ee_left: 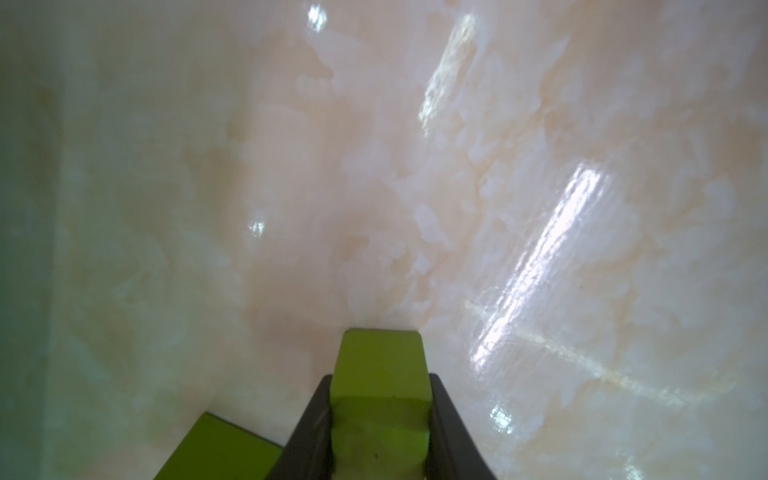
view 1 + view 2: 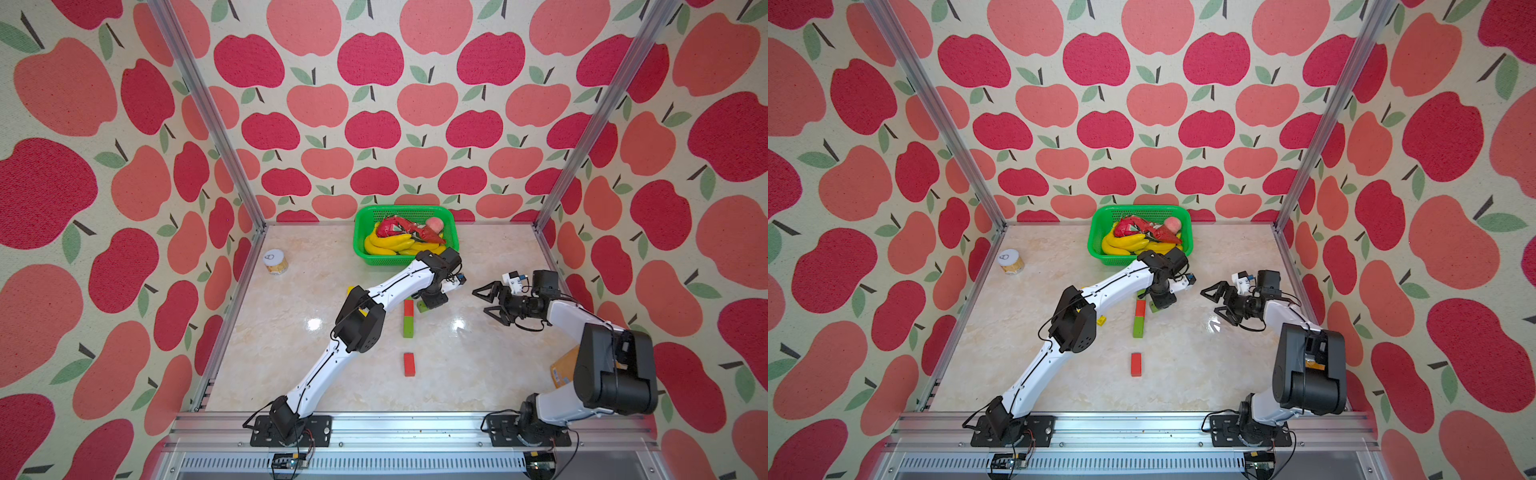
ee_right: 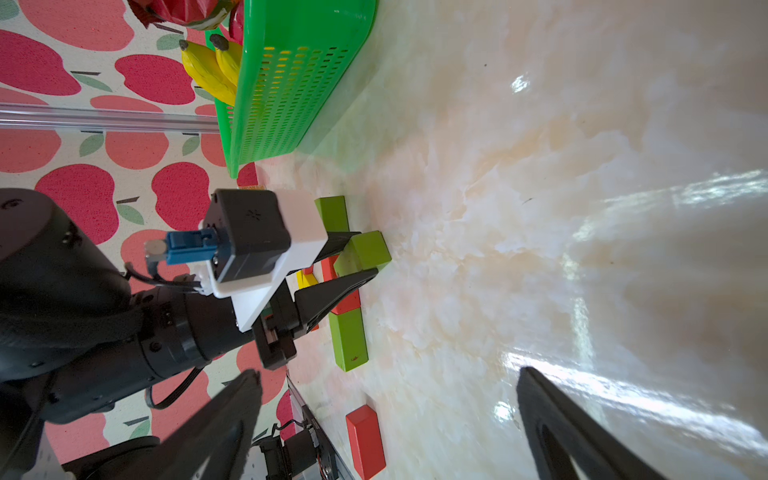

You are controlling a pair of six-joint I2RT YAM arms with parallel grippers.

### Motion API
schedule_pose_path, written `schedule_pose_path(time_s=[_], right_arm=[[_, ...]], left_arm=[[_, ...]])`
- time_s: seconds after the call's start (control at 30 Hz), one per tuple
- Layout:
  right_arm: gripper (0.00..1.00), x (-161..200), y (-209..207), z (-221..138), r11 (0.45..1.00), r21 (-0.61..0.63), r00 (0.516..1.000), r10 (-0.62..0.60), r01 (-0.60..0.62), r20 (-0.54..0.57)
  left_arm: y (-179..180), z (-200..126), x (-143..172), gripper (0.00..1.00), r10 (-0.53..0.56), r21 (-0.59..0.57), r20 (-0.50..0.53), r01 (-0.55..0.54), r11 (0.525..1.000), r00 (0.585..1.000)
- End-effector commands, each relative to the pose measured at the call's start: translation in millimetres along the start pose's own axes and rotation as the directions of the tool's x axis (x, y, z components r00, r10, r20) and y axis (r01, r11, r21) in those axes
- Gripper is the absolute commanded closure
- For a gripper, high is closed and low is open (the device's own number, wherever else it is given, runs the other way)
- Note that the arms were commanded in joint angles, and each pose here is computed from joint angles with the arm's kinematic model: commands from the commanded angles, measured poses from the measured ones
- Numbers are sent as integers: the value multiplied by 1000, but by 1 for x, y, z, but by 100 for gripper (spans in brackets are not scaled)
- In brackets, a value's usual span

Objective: Assemble the letter k with building blocks
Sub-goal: Assemble the building block at the center of the board.

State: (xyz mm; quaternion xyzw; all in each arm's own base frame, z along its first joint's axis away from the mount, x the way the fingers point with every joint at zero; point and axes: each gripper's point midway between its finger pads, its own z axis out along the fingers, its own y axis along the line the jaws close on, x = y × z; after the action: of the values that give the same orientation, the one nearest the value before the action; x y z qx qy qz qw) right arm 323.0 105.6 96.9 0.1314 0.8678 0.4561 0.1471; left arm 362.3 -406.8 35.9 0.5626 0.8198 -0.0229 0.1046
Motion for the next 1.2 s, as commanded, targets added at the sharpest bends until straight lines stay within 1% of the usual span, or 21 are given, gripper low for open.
schedule_pose_path(time_s=[0.0, 0.4, 0.7, 1.1, 1.17], right_arm=[[1, 5, 3, 4, 1000, -22, 1000, 2, -2, -23], [1, 6, 3, 5, 1000, -23, 1000, -1, 1, -28], [1, 6, 2, 5, 1000, -19, 1000, 0, 0, -30], [1, 6, 2, 6, 1000, -18, 1000, 1, -1, -32], [1, 6, 2, 7, 1000, -18, 999, 0, -1, -33]], left_arm=[[9, -2, 13, 87, -10, -25, -38, 9, 1000, 999], [9, -1, 23, 87, -24, -21, -55, 23, 1000, 998], [10, 3, 22, 85, -26, -23, -54, 25, 999, 998], [15, 2, 26, 85, -34, -31, -56, 32, 999, 998], [14, 3, 25, 83, -33, -25, -55, 32, 999, 998]])
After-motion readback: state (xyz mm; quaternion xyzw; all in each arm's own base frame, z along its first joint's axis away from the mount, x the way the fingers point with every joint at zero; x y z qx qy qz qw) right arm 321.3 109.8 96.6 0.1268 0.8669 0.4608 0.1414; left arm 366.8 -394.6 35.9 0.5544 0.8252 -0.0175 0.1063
